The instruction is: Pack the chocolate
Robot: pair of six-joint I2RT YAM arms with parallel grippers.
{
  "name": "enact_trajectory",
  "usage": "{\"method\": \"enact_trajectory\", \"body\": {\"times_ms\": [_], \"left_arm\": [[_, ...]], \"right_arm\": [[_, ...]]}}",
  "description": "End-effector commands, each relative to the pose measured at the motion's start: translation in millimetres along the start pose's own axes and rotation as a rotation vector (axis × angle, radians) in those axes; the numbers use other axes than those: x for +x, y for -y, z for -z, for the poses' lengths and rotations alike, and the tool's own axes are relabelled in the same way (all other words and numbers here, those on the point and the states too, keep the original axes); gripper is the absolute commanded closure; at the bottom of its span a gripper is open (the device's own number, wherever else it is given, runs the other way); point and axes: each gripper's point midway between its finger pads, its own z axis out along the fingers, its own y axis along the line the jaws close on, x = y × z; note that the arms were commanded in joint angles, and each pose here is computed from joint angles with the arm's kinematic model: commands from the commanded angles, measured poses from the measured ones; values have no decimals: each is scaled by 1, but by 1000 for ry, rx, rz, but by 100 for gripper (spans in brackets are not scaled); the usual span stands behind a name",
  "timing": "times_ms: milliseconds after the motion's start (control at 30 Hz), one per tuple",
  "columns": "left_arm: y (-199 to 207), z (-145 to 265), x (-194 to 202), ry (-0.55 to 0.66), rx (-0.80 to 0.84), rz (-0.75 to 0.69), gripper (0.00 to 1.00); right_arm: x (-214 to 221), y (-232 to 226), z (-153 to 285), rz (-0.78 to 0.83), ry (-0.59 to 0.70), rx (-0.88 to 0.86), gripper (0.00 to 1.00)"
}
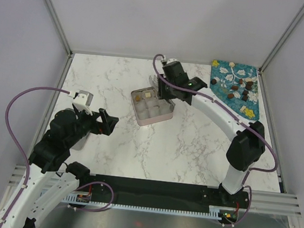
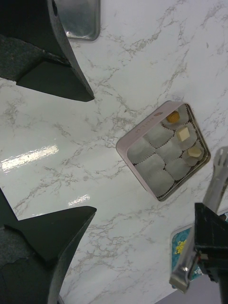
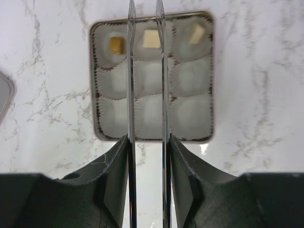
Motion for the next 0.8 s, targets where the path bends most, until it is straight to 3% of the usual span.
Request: {"method": "enact_trajectory", "body": {"times_ms": [0, 200, 400, 767], "left_arm": [[-1, 1, -6, 21, -3, -31, 1], [0, 1, -5, 15, 3, -31, 1], [1, 0, -3, 9, 7, -33, 0], [0, -2, -3, 3, 0, -31, 0]], "right_arm": [[-40, 72, 50, -55, 113, 150, 55], [-24, 187, 86, -155, 92, 389, 55], [2, 263, 102, -259, 38, 540, 54], [37, 318, 76, -381, -53, 605, 46]]}}
